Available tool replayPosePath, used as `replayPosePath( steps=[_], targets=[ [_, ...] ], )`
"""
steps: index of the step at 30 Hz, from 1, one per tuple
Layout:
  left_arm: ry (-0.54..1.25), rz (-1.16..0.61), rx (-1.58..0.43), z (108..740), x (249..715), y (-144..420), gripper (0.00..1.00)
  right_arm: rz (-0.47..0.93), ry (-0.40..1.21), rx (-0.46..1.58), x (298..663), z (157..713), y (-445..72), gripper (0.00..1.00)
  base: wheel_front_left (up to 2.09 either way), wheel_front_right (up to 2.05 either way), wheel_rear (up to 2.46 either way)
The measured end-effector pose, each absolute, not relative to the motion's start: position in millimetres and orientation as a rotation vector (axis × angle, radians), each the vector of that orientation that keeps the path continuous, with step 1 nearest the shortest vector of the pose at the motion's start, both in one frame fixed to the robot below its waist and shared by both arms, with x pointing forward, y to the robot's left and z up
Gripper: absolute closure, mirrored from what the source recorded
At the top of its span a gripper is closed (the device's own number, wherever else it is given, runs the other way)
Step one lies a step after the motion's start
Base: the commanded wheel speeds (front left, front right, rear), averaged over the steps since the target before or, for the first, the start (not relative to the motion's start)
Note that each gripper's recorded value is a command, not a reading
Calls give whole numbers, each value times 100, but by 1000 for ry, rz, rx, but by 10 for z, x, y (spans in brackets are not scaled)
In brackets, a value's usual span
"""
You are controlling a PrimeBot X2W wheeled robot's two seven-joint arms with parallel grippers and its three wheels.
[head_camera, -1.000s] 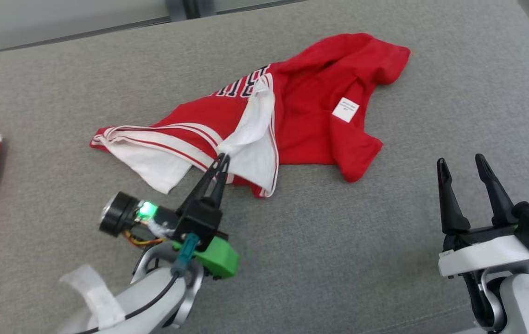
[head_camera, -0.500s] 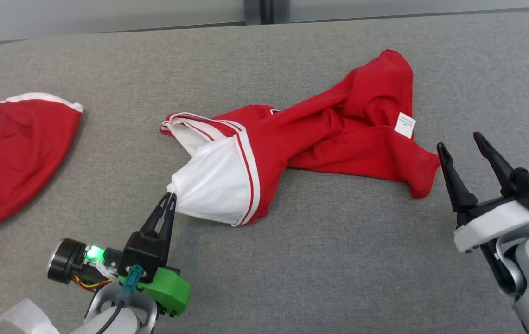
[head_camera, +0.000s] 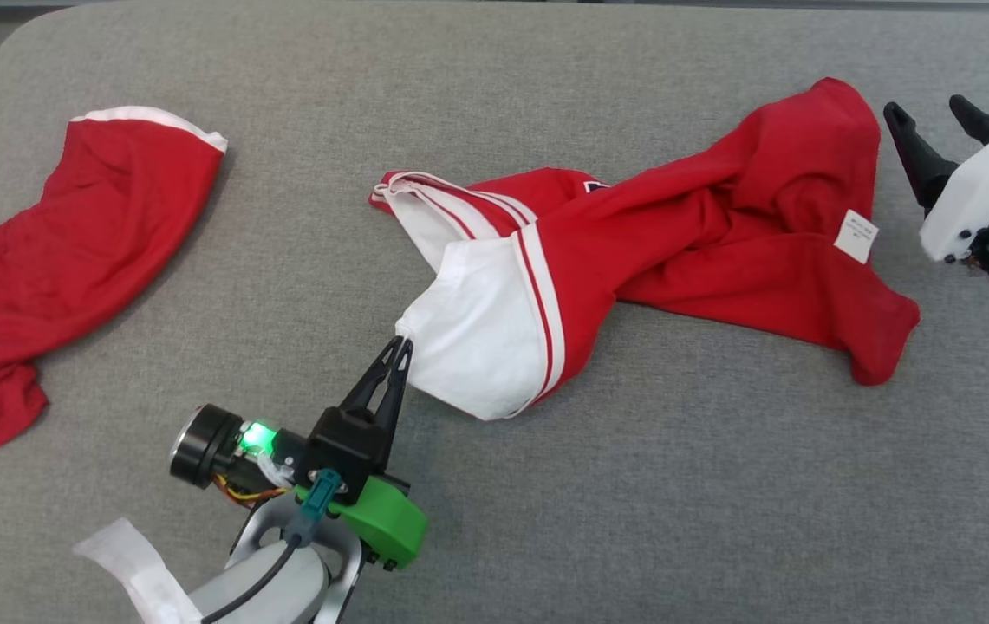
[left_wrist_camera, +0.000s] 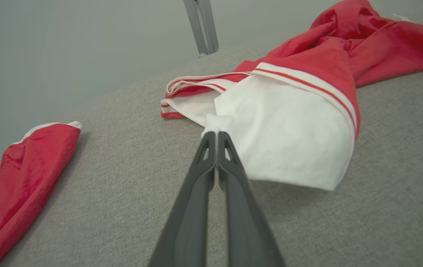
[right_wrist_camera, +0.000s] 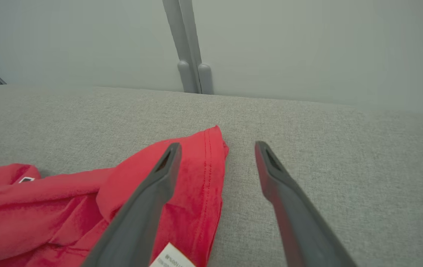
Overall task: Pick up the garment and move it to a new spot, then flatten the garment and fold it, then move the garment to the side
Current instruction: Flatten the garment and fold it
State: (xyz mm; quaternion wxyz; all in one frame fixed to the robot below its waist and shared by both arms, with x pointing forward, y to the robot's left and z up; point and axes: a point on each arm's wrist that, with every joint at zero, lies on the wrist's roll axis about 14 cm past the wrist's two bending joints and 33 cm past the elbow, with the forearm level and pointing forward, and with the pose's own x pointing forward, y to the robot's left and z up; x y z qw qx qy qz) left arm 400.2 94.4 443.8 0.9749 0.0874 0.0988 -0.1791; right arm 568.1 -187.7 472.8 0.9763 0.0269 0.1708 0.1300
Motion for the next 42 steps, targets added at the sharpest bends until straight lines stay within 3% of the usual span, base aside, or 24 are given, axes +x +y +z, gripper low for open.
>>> replayPosePath(
  steps=[9, 11, 17, 22, 26, 31, 37, 42],
  targets=[
    [209, -347, 179, 4379, 4110, 971, 100, 257, 586, 121, 5803, 4121, -1736, 0, 0, 0, 0],
    [218, -340, 180, 4340, 4135, 988, 100, 277, 603, 131, 5799, 4006, -1638, 100, 0, 0, 0],
    [189, -334, 172, 4361, 4216, 993, 100, 328, 522, 97, 5831, 4057, -1549, 100, 0, 0, 0],
    [84, -343, 181, 4611, 4321, 931, 100, 330, 294, 29, 5991, 4655, -1739, 100, 0, 0, 0],
    [15, -355, 168, 4815, 4316, 846, 100, 341, 152, -13, 5904, 5044, -1904, 100, 0, 0, 0],
    [55, -338, 147, 4731, 4151, 886, 100, 387, 191, -22, 5395, 4865, -2016, 100, 0, 0, 0],
    [107, -329, 130, 4631, 3953, 901, 100, 424, 350, 13, 4500, 4355, -2085, 100, 0, 0, 0],
    [123, -323, 114, 4632, 3874, 903, 100, 483, 448, 85, 3820, 4075, -1853, 100, 0, 0, 0]
  ],
)
